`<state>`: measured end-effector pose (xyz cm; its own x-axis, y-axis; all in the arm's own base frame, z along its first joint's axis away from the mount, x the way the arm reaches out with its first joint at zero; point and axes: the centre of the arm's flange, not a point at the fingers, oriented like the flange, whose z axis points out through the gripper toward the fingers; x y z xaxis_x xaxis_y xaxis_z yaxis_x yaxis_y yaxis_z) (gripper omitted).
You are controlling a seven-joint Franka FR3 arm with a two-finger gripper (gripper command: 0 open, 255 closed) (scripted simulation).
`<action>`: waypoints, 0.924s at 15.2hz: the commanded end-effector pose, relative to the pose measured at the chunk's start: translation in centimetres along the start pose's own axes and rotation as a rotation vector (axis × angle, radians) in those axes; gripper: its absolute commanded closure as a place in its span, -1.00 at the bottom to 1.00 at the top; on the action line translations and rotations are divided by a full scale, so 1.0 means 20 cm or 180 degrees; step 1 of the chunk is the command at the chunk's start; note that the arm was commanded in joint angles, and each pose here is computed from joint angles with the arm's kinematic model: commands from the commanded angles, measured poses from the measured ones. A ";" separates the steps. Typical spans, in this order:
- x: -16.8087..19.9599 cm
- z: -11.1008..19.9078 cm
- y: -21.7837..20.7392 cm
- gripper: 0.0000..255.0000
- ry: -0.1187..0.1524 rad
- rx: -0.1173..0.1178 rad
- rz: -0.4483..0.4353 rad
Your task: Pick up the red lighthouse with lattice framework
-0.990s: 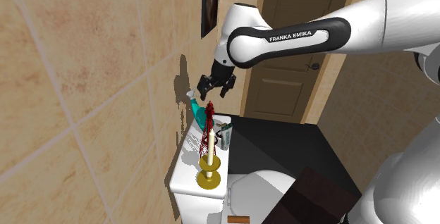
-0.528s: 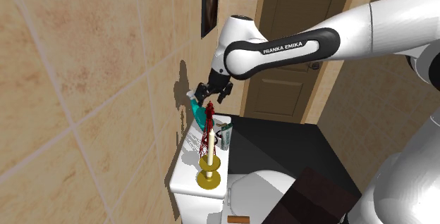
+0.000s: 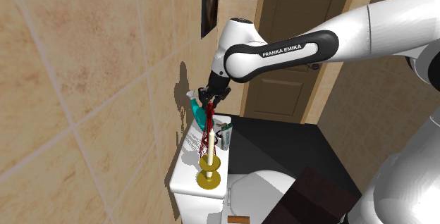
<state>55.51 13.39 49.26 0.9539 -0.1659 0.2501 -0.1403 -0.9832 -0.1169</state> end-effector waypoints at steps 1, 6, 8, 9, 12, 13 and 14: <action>0.00 0.01 0.00 1.00 -0.0008 -0.0003 0.0001; 0.02 -0.05 -0.01 1.00 -0.0008 -0.0003 0.0001; 0.03 -0.10 -0.02 1.00 -0.0008 -0.0003 0.0001; 0.04 -0.12 -0.02 1.00 -0.0008 -0.0003 0.0001; 0.06 -0.20 -0.03 1.00 -0.0008 -0.0003 0.0001; 0.06 -0.23 -0.03 1.00 -0.0008 -0.0003 0.0001; 0.07 -0.25 -0.03 1.00 -0.0008 -0.0003 0.0001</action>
<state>55.66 13.38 53.97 0.9545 -0.1662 0.2475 -0.1411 -0.9832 -0.1161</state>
